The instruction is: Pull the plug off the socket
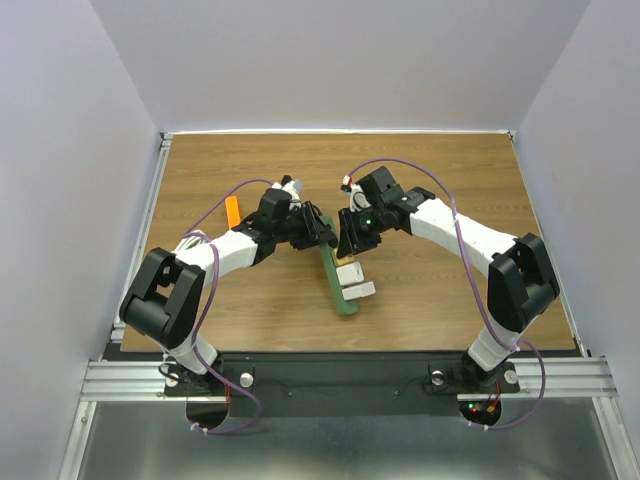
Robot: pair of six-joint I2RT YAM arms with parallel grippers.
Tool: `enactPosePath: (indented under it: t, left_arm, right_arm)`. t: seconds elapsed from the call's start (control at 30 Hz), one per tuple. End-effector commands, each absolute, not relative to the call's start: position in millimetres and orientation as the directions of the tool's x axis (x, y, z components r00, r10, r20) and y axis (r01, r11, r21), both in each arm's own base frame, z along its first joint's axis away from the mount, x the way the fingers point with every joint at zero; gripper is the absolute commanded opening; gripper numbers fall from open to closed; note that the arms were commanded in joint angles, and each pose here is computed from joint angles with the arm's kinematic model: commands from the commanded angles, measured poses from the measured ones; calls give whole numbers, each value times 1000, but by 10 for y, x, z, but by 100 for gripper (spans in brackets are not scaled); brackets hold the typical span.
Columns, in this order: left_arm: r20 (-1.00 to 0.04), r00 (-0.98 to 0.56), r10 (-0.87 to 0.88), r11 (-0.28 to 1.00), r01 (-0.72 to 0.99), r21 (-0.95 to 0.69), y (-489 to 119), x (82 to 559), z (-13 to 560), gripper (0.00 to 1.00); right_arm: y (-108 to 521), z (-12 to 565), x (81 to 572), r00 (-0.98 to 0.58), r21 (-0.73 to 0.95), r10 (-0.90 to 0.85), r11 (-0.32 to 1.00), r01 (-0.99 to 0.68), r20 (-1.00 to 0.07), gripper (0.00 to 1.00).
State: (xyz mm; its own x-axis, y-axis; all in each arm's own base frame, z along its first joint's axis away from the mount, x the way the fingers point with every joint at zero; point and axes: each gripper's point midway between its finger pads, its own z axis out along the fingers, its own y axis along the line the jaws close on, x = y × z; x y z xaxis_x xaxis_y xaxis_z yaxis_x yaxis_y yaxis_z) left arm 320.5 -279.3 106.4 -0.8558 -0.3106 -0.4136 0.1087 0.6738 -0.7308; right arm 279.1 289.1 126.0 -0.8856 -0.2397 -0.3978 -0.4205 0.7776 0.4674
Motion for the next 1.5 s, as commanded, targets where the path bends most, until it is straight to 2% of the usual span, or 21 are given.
enactPosePath:
  t: [0.0, 0.33, 0.83, 0.87, 1.03, 1.17, 1.47]
  left_arm:
    - [-436, -856, -278, 746, 93, -659, -2575, 3209, 845, 0]
    - [-416, -875, -246, 790, 67, -609, -2429, 3042, 506, 0]
    - [-426, -882, -201, 827, 81, -557, -2356, 3031, 372, 0]
    - [-435, -879, -194, 832, 88, -548, -2344, 3037, 383, 0]
    - [-432, -882, -189, 836, 86, -542, -2321, 3008, 353, 0]
    - [-429, -884, -186, 836, 86, -541, -2323, 3001, 337, 0]
    - [-430, -885, -181, 833, 95, -545, -2342, 3014, 347, 0]
  right_arm:
    - [2765, 1659, 3000, -832, 401, -200, 803, -441, -517, 1]
    - [2669, 1683, 2959, -819, 372, -222, 807, -459, -530, 1]
    - [2629, 1666, 2864, -803, 346, -320, 776, -527, -503, 0]
    - [2516, 1734, 2963, -786, 276, -308, 816, -508, -536, 0]
    - [2364, 2171, 3131, -729, 238, -241, 841, -487, -641, 0]
    - [2267, 2311, 3205, -709, 210, -223, 858, -468, -669, 0]
    - [2555, 1932, 2988, -788, 365, -282, 767, -528, -547, 0]
